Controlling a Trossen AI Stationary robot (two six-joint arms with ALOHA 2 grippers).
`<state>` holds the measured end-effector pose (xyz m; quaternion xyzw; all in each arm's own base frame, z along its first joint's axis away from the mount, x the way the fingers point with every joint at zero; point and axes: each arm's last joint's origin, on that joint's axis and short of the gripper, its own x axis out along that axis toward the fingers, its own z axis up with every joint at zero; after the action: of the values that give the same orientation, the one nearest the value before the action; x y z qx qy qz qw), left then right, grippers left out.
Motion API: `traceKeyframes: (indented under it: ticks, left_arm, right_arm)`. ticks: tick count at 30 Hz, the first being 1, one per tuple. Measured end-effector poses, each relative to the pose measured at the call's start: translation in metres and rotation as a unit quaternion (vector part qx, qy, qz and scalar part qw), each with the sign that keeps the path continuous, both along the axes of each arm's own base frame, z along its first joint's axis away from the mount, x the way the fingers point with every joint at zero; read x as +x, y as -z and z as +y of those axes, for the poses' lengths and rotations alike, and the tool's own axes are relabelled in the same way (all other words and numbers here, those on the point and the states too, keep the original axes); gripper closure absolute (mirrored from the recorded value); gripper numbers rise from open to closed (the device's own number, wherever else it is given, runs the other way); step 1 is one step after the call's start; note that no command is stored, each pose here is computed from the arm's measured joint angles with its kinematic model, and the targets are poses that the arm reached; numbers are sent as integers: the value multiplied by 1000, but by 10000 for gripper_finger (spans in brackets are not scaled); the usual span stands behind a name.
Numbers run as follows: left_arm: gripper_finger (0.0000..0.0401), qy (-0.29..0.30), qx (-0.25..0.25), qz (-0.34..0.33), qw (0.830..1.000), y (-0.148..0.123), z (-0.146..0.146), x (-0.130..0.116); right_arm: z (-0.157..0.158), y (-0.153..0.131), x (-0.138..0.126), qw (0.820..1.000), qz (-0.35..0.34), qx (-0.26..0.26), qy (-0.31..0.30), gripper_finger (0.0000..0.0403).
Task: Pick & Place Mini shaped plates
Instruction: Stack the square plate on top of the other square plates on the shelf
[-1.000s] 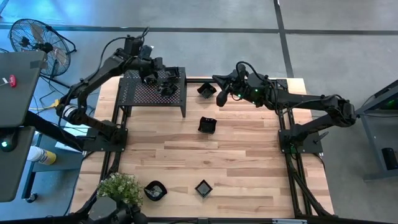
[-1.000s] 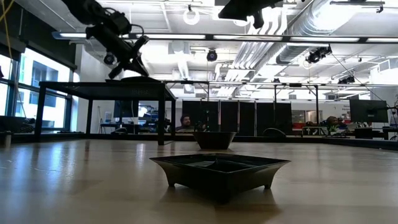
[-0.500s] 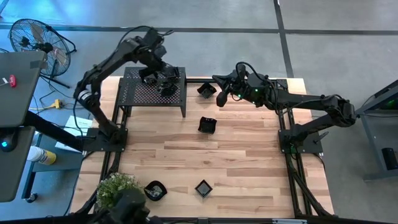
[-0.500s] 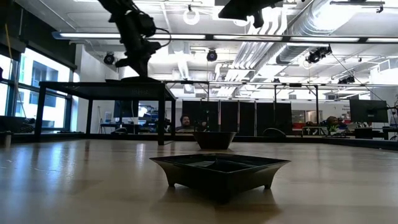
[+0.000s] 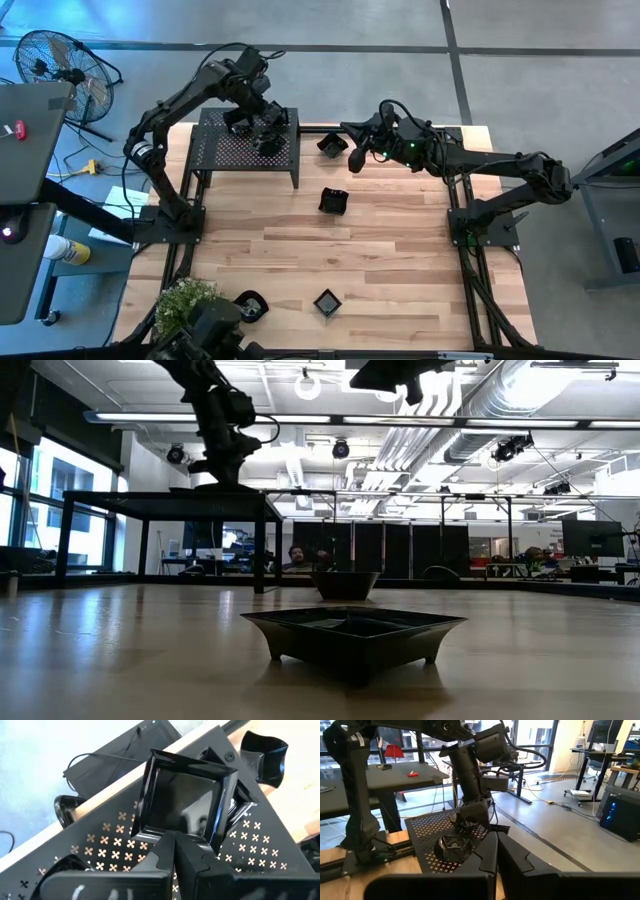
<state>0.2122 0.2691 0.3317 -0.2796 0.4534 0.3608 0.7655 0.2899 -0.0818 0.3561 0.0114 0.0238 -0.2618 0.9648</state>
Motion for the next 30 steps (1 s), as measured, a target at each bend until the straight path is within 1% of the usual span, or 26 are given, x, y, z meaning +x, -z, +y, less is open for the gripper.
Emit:
traceKeyframes:
  ticks: [4,11,17,25,30]
  left_arm:
    - [401,1,4,-5,1000,-1,1,1]
    - [401,15,3,-39,999,-3,2,4]
    - [401,18,16,-36,999,-4,3,5]
    - [401,48,57,-47,996,2,0,34]
    - [401,46,62,-36,996,8,2,41]
  right_arm:
    - [0,0,0,1000,0,0,0,397]
    - [0,0,0,1000,0,0,0,401]
    - [0,0,0,1000,0,0,0,397]
    - [0,0,0,1000,1,-2,0,399]
    - [0,0,0,1000,1,-3,0,397]
